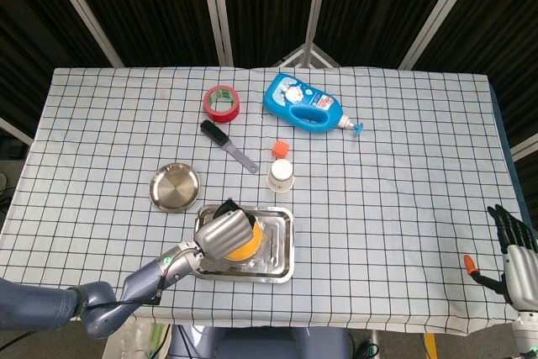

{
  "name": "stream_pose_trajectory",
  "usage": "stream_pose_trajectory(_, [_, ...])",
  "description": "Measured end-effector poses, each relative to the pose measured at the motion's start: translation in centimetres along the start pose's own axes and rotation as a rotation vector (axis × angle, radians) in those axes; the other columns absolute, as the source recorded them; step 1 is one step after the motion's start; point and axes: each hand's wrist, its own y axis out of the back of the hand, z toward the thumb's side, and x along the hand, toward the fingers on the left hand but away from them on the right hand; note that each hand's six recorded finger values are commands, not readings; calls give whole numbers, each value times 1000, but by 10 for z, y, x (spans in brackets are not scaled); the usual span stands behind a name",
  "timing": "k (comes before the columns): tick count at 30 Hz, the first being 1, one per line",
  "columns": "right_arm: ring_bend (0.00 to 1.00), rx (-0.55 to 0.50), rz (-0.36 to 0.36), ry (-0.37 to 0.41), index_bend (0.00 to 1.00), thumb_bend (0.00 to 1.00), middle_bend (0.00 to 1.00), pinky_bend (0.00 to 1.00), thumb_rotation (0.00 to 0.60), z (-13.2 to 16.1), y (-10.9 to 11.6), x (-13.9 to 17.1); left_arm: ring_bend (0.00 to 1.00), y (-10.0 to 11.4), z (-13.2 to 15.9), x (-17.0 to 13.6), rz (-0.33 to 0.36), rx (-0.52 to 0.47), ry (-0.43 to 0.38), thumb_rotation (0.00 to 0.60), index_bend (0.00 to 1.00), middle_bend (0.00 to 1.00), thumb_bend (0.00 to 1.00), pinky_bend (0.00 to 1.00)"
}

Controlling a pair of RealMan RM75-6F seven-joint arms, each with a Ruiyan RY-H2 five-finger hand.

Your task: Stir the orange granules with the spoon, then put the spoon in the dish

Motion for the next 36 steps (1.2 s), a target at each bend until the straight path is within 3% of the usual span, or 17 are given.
stream_pose_trajectory(14, [0, -4, -2, -1, 0, 394, 0, 0, 600, -1, 1, 0, 1000, 15, 19, 6, 31, -19, -41, 600, 812, 1000, 625, 1000])
stream_pose_trajectory(24, [0, -4, -1, -2, 0, 393, 0, 0, 600, 0, 0, 0, 1000, 12, 24, 7, 19, -20, -50, 600, 815, 1000, 625, 1000])
stream_pose_trajectory(36, [0, -6, 1, -4, 0, 393, 0, 0, 600, -1, 0, 0, 1000, -8, 19, 11, -33, 35, -33, 600, 818, 1000, 625, 1000])
